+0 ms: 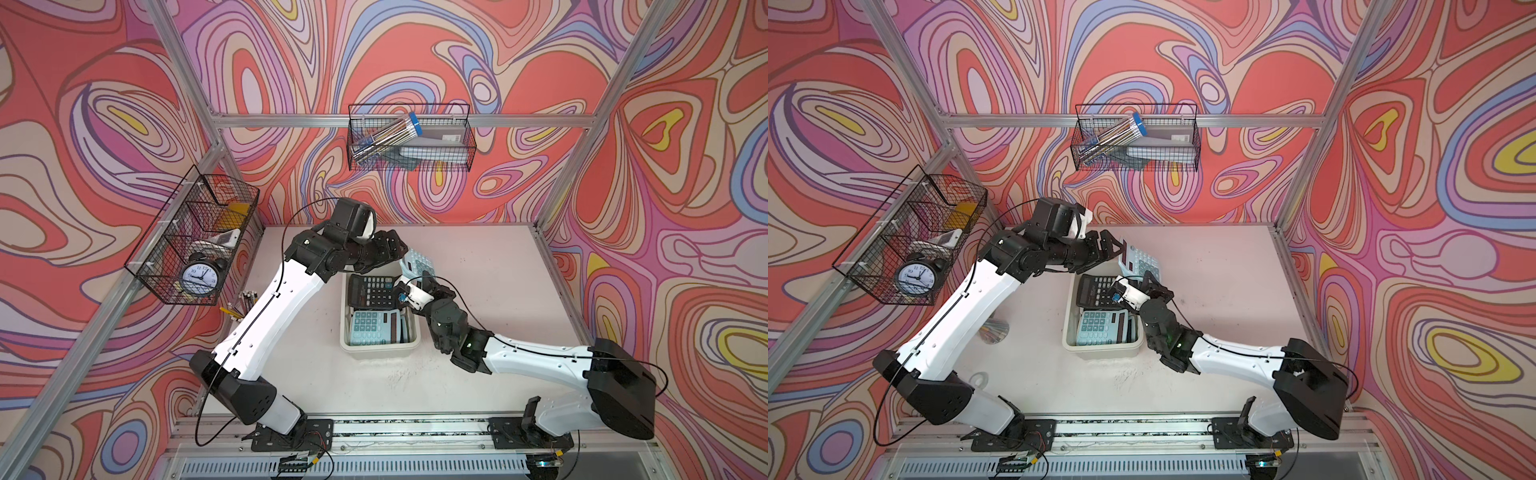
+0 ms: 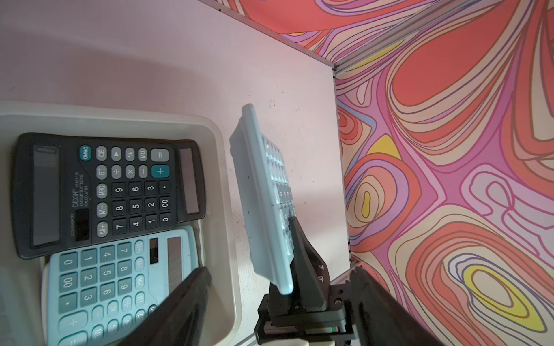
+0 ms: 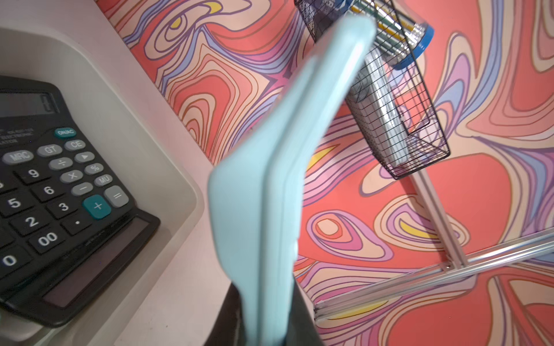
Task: Put the calculator in the storage box
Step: Pick up the calculator from the center of the board.
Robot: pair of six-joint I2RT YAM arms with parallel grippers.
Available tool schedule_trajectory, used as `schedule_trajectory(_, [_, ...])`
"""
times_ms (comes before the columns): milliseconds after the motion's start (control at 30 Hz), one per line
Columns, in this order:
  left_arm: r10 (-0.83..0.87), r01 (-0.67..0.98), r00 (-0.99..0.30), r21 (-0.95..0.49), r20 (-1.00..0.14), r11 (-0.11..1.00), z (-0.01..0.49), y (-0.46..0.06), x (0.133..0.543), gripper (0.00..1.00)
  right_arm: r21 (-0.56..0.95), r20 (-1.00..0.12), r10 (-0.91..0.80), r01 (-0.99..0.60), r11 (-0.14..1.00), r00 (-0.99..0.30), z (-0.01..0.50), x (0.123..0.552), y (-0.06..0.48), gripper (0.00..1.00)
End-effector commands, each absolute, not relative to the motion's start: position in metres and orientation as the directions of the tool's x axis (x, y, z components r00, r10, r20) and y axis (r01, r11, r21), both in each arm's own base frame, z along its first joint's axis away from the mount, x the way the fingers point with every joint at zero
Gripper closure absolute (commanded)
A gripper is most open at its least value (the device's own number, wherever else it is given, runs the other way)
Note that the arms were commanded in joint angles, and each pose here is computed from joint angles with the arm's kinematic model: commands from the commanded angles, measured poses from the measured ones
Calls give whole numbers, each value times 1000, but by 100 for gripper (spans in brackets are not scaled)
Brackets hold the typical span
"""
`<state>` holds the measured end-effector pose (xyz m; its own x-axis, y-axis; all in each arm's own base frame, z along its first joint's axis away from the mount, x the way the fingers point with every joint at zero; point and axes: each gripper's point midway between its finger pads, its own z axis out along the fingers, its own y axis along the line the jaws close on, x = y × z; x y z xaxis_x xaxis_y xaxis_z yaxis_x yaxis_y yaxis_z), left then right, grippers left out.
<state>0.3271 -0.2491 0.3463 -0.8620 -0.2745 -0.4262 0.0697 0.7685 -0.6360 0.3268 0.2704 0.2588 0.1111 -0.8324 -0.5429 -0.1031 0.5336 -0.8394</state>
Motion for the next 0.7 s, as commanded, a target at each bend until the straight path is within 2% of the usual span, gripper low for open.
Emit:
schedule_trajectory(0, [-285, 14, -869, -596, -405, 803, 338, -237, 325, 28, -874, -470, -871, 67, 482, 145, 286, 322, 271, 100])
schedule_trajectory(133, [-279, 1, -875, -579, -395, 816, 331, -235, 325, 43, -893, -389, -907, 177, 414, 160, 290, 318, 279, 100])
schedule_trajectory(200, [-275, -12, -880, -559, -388, 829, 325, -233, 326, 47, -891, -365, -917, 225, 394, 162, 292, 317, 281, 100])
schedule_trajectory(300, [-268, -31, -887, -531, -375, 847, 315, -229, 328, 47, -900, -332, -930, 244, 362, 158, 287, 317, 287, 100])
schedule_trajectory(500, [-255, -36, -885, -489, -390, 872, 307, -223, 332, 36, -893, -348, -922, 241, 381, 168, 290, 315, 290, 100])
schedule_trajectory(567, [-248, -32, -889, -488, -385, 872, 303, -224, 335, 36, -893, -345, -923, 241, 379, 171, 291, 314, 291, 100])
schedule_trajectory(633, [-241, -29, -898, -496, -369, 868, 299, -227, 337, 46, -891, -347, -921, 243, 382, 176, 293, 313, 292, 100])
schedule_trajectory(667, [-233, -20, -902, -504, -363, 863, 298, -230, 338, 57, -893, -344, -922, 242, 379, 177, 292, 313, 292, 100])
